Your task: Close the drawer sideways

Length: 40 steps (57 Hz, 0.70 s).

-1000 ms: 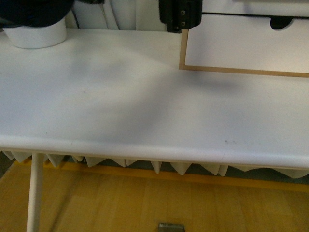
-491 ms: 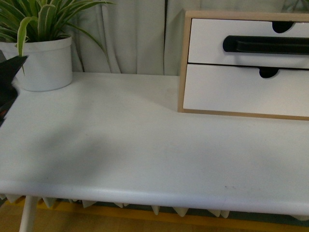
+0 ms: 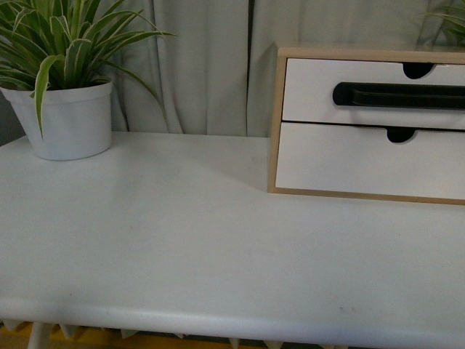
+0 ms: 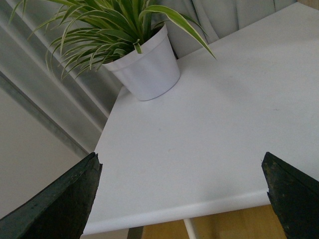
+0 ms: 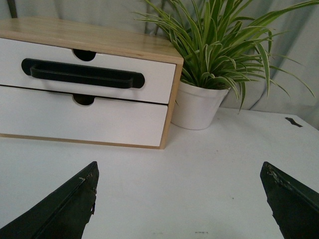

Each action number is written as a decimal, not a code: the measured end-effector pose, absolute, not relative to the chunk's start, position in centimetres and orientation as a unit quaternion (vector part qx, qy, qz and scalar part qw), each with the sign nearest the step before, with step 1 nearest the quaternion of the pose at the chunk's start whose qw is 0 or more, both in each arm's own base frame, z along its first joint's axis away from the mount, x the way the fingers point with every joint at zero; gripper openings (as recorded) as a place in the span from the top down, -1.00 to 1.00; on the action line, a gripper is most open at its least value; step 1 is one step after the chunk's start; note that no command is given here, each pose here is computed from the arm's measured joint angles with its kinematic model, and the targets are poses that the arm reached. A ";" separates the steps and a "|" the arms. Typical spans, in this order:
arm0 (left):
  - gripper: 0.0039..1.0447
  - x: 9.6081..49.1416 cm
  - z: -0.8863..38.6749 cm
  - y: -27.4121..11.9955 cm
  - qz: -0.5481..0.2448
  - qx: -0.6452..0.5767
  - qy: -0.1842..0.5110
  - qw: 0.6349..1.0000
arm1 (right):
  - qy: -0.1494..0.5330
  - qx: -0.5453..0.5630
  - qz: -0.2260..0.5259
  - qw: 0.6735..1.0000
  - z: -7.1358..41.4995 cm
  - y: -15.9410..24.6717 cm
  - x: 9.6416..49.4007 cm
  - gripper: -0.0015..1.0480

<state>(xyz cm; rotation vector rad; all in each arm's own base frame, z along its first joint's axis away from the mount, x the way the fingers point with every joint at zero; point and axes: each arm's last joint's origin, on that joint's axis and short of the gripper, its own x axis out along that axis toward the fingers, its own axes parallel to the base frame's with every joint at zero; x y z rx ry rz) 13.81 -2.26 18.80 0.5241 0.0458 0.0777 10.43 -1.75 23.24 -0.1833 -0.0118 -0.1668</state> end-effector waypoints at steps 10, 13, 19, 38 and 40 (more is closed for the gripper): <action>-0.36 13.3 18.5 -1.8 -0.005 0.088 0.001 0.996 | 0.002 -0.035 -0.010 0.999 22.2 -1.4 9.9 -0.45; -0.19 13.1 18.3 -1.5 -0.002 0.056 0.000 0.998 | 0.000 -0.024 -0.004 1.000 21.8 -1.3 9.8 -0.28; 0.33 12.6 17.9 -1.0 -0.010 0.016 0.002 1.000 | 0.003 -0.010 -0.017 1.000 20.5 -0.5 9.8 0.23; 0.93 11.5 17.1 0.0 -0.001 0.001 -0.008 1.000 | 0.004 -0.007 0.000 1.000 18.3 0.0 9.8 0.98; 0.93 11.4 17.0 0.0 -0.001 0.001 -0.008 1.000 | 0.003 -0.006 0.000 1.000 18.3 0.0 9.8 0.98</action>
